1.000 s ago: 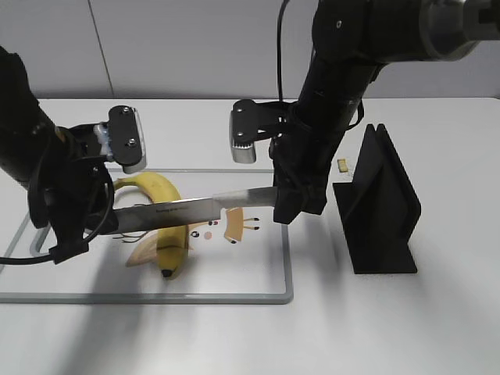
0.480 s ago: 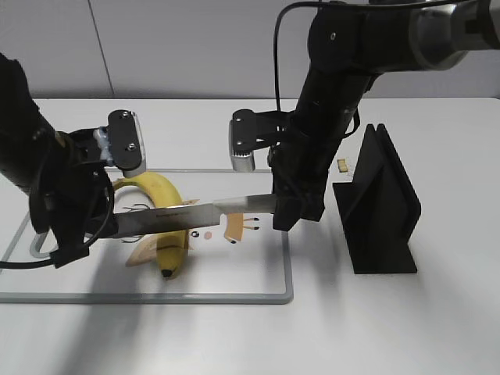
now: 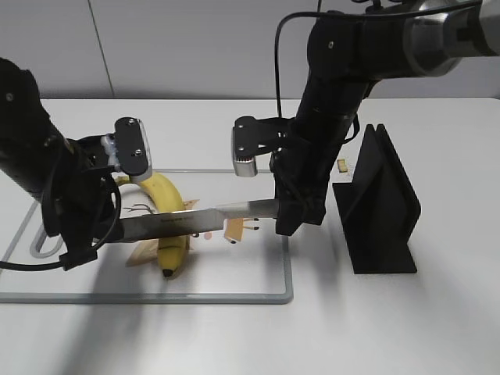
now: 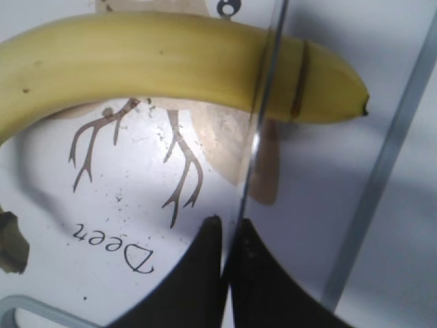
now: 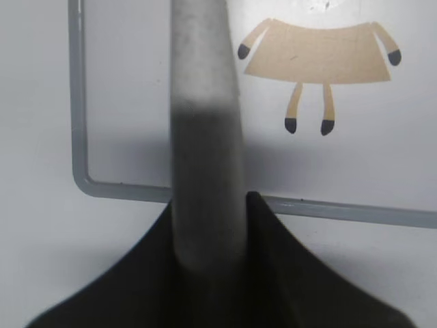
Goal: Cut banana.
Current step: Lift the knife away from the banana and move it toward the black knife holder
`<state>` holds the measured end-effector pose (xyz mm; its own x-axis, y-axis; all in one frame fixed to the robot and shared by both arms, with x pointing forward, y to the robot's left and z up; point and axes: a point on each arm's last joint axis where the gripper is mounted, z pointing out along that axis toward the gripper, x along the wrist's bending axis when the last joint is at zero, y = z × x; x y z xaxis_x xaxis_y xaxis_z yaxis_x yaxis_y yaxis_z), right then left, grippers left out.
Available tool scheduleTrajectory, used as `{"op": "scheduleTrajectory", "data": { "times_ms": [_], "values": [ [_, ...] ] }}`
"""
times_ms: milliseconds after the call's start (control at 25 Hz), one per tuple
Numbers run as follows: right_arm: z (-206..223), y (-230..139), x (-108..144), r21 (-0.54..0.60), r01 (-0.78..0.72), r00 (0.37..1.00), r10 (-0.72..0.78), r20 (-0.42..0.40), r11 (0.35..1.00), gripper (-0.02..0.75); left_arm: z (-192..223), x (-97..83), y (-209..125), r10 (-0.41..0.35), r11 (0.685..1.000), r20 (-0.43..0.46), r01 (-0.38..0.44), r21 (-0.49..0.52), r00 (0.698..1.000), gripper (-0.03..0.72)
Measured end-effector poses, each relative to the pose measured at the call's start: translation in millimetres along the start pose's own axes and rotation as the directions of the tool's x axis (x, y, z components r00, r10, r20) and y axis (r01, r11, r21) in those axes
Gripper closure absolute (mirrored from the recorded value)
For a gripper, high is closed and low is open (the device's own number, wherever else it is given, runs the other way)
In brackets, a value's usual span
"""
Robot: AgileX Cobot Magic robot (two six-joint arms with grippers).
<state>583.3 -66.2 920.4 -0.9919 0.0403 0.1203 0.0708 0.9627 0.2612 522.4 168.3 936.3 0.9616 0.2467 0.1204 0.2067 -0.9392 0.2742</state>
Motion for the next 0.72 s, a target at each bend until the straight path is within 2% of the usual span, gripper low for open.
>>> {"op": "scheduleTrajectory", "data": {
  "times_ms": [240, 360, 720],
  "values": [
    [6, -2, -2, 0.007, -0.008, 1.0, 0.008, -0.012, 1.0, 0.547, 8, 2.2, 0, 0.001, 1.0, 0.016, -0.001, 0.012, 1.0, 0.691],
    [22, -5, -6, 0.011, -0.025, 0.999, 0.025, -0.023, 1.0, 0.547, 25, 2.7, -3, -0.008, 0.999, 0.029, 0.007, 0.031, 1.0, 0.691],
    [34, -8, -8, 0.019, -0.04, 0.998, 0.041, -0.054, 0.999, 0.543, 28, 4.2, -4, -0.004, 0.999, 0.036, 0.002, 0.037, 0.999, 0.691]
  ]
}}
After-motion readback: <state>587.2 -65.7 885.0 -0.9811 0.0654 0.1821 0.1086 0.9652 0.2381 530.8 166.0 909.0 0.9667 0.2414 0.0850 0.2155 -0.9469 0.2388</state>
